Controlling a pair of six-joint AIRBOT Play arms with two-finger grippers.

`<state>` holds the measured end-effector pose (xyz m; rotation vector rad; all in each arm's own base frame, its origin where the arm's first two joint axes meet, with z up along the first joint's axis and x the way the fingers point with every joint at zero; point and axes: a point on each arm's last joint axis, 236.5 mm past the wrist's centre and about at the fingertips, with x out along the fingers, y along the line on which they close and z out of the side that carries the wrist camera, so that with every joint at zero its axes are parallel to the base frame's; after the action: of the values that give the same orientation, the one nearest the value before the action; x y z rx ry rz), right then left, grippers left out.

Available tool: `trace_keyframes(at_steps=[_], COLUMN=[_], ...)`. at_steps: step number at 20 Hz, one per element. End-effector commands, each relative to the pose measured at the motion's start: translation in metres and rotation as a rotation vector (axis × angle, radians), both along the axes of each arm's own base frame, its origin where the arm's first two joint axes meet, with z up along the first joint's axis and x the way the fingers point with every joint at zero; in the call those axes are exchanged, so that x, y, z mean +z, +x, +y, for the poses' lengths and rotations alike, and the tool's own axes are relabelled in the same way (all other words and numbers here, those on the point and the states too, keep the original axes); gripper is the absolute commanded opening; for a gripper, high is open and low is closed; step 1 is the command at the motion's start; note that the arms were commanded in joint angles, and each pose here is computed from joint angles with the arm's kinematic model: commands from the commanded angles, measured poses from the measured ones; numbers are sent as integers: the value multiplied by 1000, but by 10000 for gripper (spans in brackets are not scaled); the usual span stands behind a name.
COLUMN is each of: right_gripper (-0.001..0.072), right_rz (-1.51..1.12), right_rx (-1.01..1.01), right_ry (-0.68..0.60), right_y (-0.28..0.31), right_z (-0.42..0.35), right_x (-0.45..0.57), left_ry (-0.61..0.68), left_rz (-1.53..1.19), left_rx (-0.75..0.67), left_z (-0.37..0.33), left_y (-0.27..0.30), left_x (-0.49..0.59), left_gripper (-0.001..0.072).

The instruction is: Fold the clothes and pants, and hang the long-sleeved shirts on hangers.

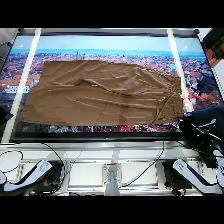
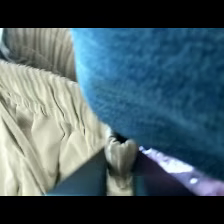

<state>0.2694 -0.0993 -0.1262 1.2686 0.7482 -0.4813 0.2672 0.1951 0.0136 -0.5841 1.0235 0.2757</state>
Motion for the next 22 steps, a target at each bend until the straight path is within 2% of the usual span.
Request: trace_keyframes(at_steps=[1, 4, 6, 7, 8, 9, 12, 16, 17, 18, 21, 22], right_gripper=[37, 36, 36, 36, 36, 36, 36, 36, 36, 37, 37, 37], right_rz=[-24, -25, -26, -29, -35, -39, -41, -41, -45, -49, -67, -74], right_rx=[9, 15, 16, 19, 26, 33, 36, 35, 35, 36, 38, 39], right_ry=[-14, -15, -12, -8, 1, 8, 10, 3, -1, -7, -26, -31], right_y=[5, 5, 6, 6, 7, 7, 8, 8, 10, 11, 19, 21], right_z=[-3, -2, -1, 0, 3, 5, 6, 4, 2, 0, -7, -9], right_x=[0, 0, 0, 1, 2, 3, 3, 4, 5, 7, 15, 18], left_ry=[15, 26, -49, -85, -101, -108, -115, -151, -186, -213, -258, -269], left_rz=[-23, 0, 46, 66, 74, 62, -42, -146, -158, -175, -197, -194], left_rx=[45, 147, 166, 178, 206, 259, 422, 570, 572, 552, 531, 535], left_z=[-8, -22, -49, -59, -62, -59, -40, -15, -17, -21, -25, -25], left_y=[-8, -40, -56, -62, -65, -65, -48, -27, -22, -14, 1, 5], left_x=[1, -14, -46, -64, -77, -87, -91, -93, -97, -100, -115, -121], left_gripper=[15, 17, 44, 210, 464, 585, 581, 581, 576, 536, 519, 462])
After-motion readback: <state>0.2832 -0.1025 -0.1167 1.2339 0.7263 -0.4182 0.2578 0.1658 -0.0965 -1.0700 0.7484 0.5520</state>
